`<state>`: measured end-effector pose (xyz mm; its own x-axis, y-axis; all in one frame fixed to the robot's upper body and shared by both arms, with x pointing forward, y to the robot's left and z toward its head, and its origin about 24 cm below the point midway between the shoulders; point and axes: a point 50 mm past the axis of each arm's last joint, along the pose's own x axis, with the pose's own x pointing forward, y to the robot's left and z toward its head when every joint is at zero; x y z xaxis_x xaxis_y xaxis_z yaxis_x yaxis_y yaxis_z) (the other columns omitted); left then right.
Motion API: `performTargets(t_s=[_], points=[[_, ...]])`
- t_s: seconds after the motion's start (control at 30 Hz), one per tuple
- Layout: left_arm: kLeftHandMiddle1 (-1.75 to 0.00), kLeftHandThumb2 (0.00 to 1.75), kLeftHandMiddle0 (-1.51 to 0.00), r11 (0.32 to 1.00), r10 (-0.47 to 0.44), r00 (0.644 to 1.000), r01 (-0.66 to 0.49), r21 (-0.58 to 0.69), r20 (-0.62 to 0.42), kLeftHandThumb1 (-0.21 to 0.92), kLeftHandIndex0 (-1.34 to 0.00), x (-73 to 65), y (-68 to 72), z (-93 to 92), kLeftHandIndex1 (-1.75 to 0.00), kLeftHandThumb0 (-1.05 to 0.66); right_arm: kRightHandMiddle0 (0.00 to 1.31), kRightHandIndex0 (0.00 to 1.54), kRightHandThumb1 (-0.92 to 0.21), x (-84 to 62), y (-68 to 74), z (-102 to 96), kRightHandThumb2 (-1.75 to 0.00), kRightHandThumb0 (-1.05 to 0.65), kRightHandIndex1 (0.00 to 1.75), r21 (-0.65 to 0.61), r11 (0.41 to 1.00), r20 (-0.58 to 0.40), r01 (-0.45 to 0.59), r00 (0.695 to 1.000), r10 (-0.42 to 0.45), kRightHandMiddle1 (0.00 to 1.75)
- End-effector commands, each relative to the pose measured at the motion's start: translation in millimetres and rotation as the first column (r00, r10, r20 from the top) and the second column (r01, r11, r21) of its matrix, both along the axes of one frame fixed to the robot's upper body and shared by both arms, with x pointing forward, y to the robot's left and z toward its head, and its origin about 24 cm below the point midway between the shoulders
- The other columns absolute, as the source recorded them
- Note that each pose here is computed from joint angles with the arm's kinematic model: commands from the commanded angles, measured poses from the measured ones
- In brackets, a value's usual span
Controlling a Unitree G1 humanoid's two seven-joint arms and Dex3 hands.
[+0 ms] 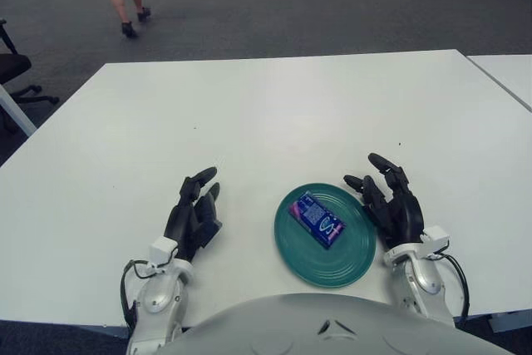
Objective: Put the gum into the plate.
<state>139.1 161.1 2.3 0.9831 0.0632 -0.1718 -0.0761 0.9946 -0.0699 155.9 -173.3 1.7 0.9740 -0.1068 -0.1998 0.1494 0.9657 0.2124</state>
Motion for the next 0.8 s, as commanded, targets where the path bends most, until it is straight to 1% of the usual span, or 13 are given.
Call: performTargets(t_s=[0.0,0.17,0.37,0.63,0.77], points=[[-0.49,0.88,-0.57,0.998,-0.017,0.999,0.015,-0.061,-0.027,0.92,-0.22,1.0,-22.8,-20.8,-0.99,-0.76,0.0,0.53,-0.92,-24.9,-10.0,-31.4,-0.68,-0.46,0.65,-0.016,0.999,-0.229,0.031,0.973,-0.034,0.79],[-0.54,0.88,-0.56,0.996,0.026,1.0,-0.025,-0.084,0.014,0.92,-0.23,-0.3,-33.6,-32.1,-1.0,-0.8,0.0,0.52,-0.92,-25.1,-13.8,-29.3,-0.67,-0.47,0.63,-0.016,0.999,-0.225,0.041,0.973,-0.044,0.82],[-0.57,0.85,-0.56,0.981,0.049,0.997,-0.039,-0.19,0.051,0.92,-0.23,-5.3,-45.4,-41.9,-1.01,-0.82,0.0,0.51,-0.92,-25.9,-17.8,-28.5,-0.67,-0.46,0.62,-0.019,0.998,-0.229,0.057,0.972,-0.06,0.83],[-0.57,0.82,-0.53,0.975,0.051,0.993,-0.028,-0.219,0.102,0.92,-0.21,-6.7,-56.4,-38.5,-1.03,-0.83,0.03,0.53,-0.92,-27.1,-20.7,-27.9,-0.65,-0.46,0.62,-0.037,0.996,-0.228,0.079,0.97,-0.085,0.85],[-0.57,0.8,-0.51,0.972,0.054,0.99,-0.022,-0.233,0.132,0.92,-0.22,-4.5,-61.7,-34.7,-1.03,-0.81,0.03,0.5,-0.92,-27.0,-20.5,-26.3,-0.66,-0.48,0.56,-0.063,0.994,-0.21,0.089,0.973,-0.1,0.86]])
